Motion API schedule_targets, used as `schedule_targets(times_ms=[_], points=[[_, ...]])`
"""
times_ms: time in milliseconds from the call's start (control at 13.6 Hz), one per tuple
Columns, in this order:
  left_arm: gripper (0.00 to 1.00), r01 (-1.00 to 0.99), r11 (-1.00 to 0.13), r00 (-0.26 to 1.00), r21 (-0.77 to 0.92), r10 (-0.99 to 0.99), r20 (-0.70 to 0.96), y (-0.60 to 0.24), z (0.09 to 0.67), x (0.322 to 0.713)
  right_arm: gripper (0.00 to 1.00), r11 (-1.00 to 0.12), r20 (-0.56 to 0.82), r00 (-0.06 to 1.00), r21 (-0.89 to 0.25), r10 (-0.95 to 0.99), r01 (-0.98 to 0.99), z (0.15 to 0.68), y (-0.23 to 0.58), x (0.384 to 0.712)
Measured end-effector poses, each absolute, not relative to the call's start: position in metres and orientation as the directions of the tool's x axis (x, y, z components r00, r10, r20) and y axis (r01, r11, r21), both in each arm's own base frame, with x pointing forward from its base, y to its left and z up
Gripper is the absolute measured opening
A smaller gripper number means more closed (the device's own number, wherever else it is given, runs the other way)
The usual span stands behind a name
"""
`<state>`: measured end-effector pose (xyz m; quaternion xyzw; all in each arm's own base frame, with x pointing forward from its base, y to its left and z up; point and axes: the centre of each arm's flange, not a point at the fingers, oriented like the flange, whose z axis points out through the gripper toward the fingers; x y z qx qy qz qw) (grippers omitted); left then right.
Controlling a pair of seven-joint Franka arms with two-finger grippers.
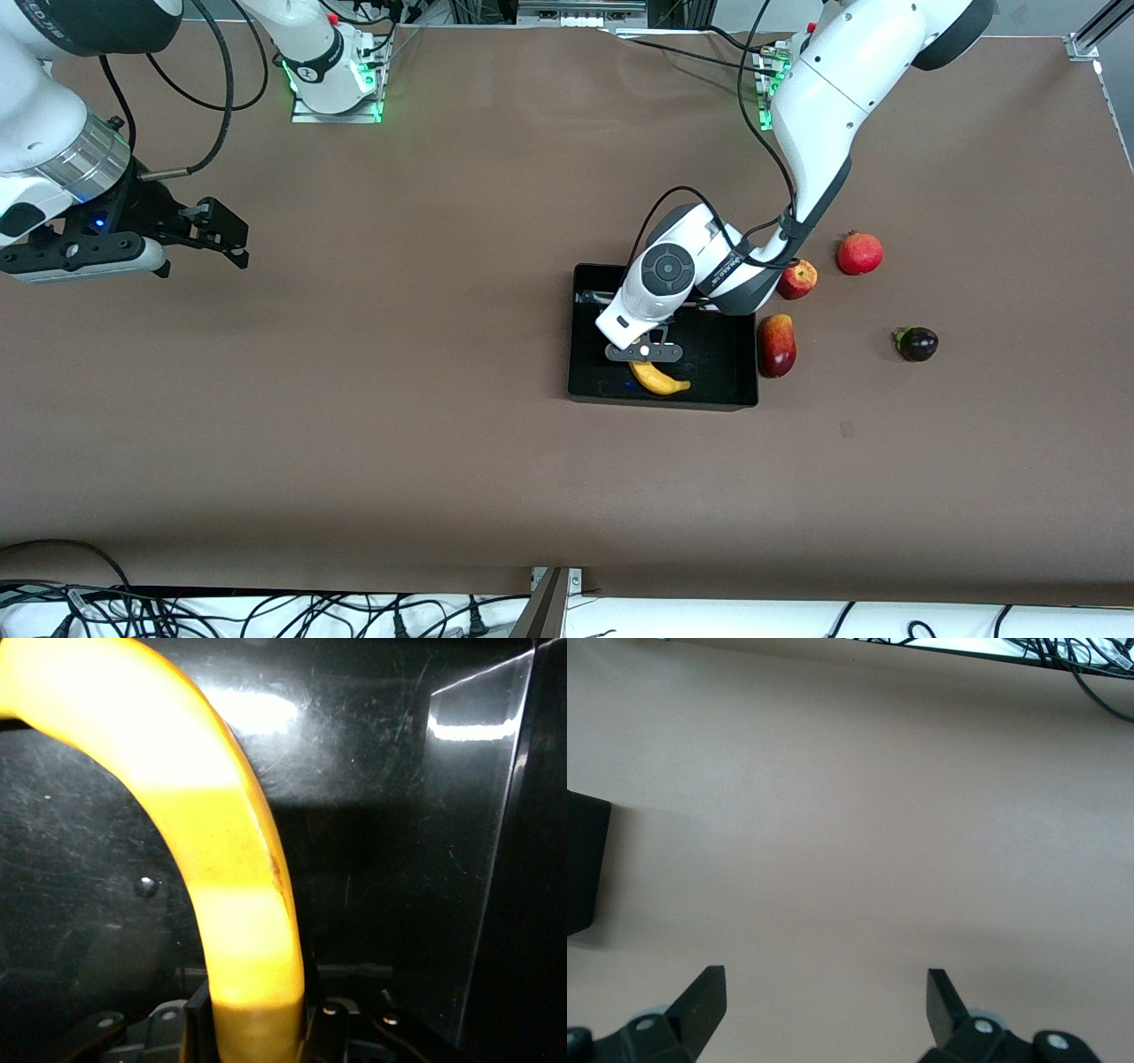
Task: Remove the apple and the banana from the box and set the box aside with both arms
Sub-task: 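Lift the banana out and lay it beside the mango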
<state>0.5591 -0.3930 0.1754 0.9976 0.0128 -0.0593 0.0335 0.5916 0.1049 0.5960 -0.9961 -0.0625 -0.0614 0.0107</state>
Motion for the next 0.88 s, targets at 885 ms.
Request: schedule_targets(times_ms=[885], points=[[0.38, -0.154, -0.986, 0.972, -0.068, -0.139, -0.19, -0.204, 0.344, 0.631, 1.0, -0.992, 0.116, 0.985, -0.013, 0.125, 0.127, 0.594, 0.106, 0.591]])
